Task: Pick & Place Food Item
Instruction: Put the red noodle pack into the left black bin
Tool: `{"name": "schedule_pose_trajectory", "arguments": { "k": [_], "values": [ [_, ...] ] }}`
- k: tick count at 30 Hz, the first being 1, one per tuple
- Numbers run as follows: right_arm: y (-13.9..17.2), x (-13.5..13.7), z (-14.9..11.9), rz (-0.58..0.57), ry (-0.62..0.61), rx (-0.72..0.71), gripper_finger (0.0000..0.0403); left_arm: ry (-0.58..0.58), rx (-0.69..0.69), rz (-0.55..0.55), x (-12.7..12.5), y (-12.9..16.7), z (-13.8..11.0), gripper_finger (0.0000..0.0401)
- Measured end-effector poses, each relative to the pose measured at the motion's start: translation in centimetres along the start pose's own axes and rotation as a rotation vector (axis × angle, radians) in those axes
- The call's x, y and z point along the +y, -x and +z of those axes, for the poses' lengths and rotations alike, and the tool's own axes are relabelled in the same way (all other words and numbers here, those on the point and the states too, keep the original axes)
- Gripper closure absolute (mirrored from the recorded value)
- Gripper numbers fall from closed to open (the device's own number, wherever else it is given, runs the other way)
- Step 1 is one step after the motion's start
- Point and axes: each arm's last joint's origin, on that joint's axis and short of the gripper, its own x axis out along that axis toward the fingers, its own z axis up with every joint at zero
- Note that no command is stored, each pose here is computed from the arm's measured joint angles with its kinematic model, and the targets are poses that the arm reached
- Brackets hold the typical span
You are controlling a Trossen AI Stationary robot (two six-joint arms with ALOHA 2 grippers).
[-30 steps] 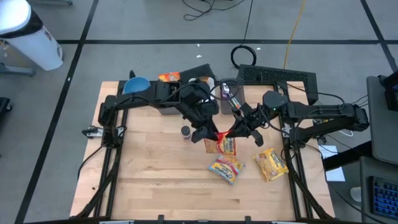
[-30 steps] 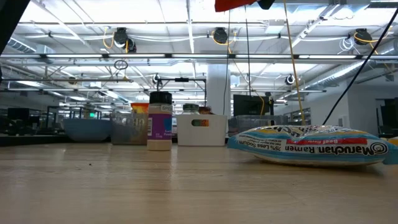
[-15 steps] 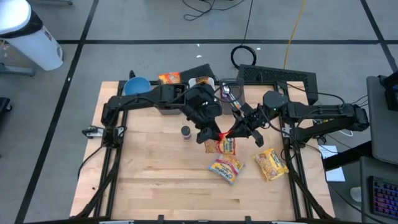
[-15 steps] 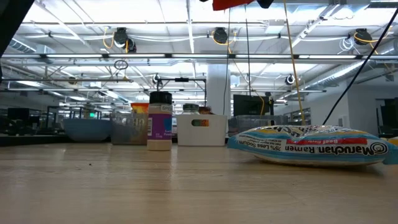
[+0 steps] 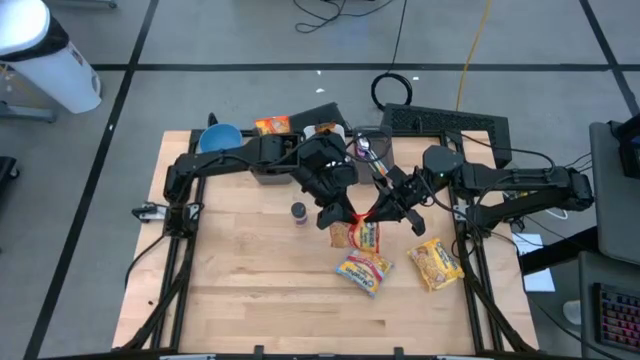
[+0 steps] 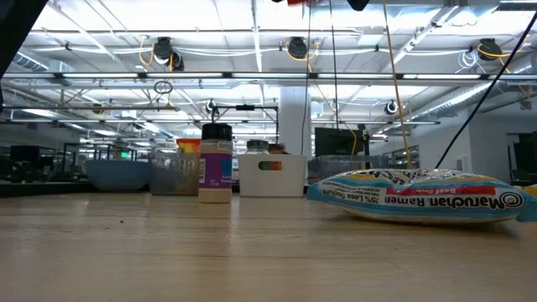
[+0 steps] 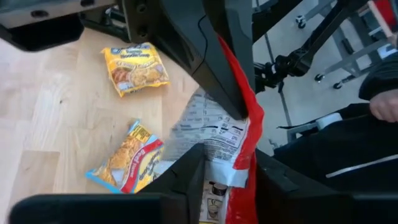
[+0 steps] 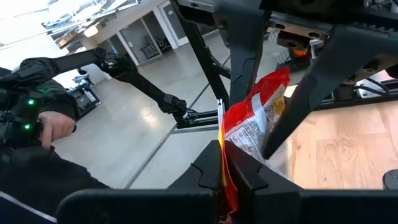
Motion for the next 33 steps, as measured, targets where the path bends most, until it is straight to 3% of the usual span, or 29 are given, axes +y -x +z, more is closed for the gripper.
{"name": "schedule_pose_trajectory", "arguments": {
  "k": [7,33],
  "values": [
    [0.02,0.04,-0.09,0.013,0.003,0.013,0.0403,-0.005,-0.057,-0.034,0.16,0.28,0.76,0.0311],
    [-0.01,0.0,-0.2,0.018,0.005,0.024,0.0403,-0.016,-0.047,-0.08,0.06,0.33,0.79,0.0311]
  ]
}}
